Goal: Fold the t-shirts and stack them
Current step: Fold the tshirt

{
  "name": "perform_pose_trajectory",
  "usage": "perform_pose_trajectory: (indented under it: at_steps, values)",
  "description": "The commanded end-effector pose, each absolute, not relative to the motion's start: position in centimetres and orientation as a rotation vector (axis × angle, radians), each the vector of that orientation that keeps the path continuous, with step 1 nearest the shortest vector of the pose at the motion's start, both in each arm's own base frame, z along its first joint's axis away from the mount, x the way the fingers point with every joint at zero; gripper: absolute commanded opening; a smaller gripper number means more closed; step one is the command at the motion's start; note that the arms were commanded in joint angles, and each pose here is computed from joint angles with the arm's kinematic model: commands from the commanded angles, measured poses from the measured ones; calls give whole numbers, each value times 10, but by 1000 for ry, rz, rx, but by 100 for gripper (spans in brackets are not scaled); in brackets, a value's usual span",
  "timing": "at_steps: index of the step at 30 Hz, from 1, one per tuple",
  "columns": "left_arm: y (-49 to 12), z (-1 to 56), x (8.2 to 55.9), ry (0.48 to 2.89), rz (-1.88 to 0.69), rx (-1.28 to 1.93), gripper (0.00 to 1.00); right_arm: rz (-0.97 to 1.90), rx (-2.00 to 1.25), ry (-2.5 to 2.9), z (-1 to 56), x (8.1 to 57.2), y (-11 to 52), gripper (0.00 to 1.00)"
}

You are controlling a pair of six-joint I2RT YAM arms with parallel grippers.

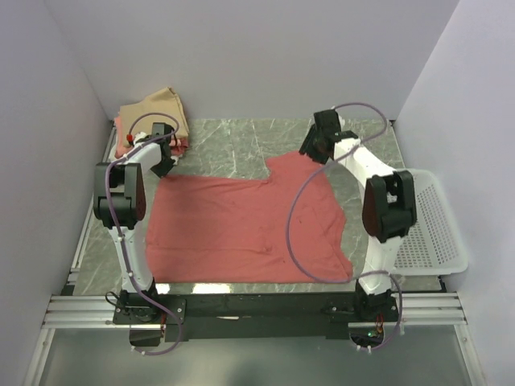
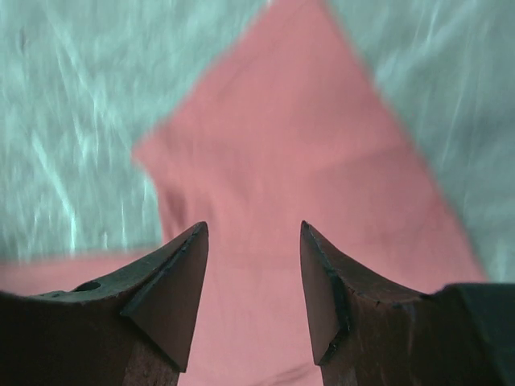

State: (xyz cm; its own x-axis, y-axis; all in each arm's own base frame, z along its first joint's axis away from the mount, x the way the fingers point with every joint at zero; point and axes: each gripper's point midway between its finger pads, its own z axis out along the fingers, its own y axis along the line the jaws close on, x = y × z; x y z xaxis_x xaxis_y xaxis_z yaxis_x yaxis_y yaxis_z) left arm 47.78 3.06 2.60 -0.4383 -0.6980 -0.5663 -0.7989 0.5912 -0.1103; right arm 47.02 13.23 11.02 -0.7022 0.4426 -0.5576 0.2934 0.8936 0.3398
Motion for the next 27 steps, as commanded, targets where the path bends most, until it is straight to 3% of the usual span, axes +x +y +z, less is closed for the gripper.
perform_pose_trajectory:
  at_steps: [1,11,19,27]
  values:
    - [30,40,478,2244,187,-1167,1,172,565,2431,95,500,102,56]
    - [25,48,486,2246,135,-1141,1,49,606,2494,67,552,75,56]
    - [21,51,488,2246,100,-1136,1,34,602,2564,37,549,80,54]
    - [21,56,488,2241,86,-1125,1,10,564,2571,42,546,91,55]
